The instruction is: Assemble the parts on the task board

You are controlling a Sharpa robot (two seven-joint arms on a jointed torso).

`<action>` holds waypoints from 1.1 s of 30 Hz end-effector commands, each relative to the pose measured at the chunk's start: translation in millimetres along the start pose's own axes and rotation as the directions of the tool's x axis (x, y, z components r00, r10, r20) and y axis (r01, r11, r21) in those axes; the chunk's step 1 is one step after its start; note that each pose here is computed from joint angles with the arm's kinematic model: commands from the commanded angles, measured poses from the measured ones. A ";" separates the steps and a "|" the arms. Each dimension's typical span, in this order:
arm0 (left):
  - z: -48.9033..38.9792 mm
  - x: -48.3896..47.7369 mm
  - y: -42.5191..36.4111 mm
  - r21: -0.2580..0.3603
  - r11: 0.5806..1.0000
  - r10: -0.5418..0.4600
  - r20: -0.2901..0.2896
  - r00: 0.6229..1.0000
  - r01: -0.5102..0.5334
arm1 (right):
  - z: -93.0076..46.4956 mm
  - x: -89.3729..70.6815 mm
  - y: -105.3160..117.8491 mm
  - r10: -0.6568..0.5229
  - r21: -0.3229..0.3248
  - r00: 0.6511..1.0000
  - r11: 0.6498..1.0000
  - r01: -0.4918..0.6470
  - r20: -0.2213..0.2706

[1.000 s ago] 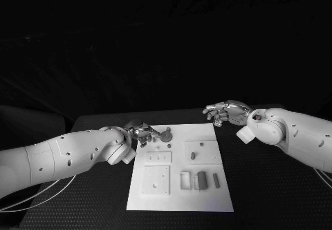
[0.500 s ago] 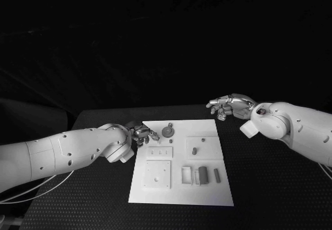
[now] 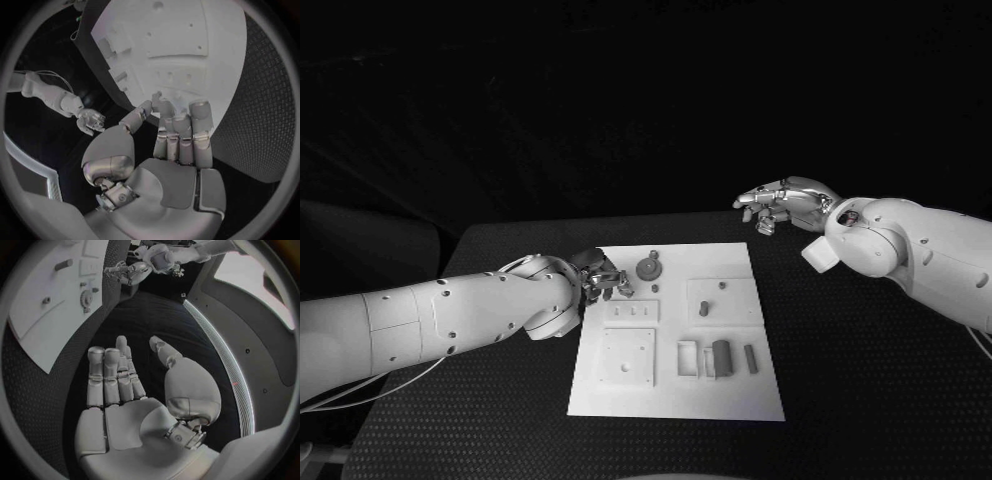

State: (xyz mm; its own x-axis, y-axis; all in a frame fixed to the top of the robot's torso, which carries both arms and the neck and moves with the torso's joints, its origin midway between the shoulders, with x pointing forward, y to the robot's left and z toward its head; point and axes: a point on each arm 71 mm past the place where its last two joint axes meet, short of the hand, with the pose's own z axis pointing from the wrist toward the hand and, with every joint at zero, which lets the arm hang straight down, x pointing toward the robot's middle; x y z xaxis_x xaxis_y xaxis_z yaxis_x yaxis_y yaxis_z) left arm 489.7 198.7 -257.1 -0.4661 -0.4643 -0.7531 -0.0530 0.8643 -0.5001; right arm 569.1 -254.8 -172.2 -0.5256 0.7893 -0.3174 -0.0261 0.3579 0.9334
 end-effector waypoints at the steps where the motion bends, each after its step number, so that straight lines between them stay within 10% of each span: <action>1: 0.1 2.6 -3.7 0.000 0.993 0.118 0.011 0.993 -0.118 | 1.5 -0.6 4.2 -0.051 -0.022 0.999 0.998 0.052 0.018; 16: 6.4 27.6 -0.8 -0.048 0.981 0.184 -0.056 0.981 -0.187 | 4.9 3.4 9.8 -0.065 -0.032 0.998 0.997 0.065 0.009; 33: 8.0 33.3 -1.5 -0.033 0.983 0.180 -0.042 0.983 -0.181 | 6.1 5.7 10.9 -0.065 -0.032 0.998 0.997 0.065 0.002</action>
State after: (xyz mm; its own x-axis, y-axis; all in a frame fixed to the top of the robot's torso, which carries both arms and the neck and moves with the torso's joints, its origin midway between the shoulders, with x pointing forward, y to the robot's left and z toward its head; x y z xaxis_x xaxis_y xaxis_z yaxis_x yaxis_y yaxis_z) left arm 481.4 182.7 -286.0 -0.5128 -0.2977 -0.8053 -0.0123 0.9404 -0.3398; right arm 571.3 -245.2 -165.8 -0.5166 0.7713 -0.3719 -0.0731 0.3930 0.9166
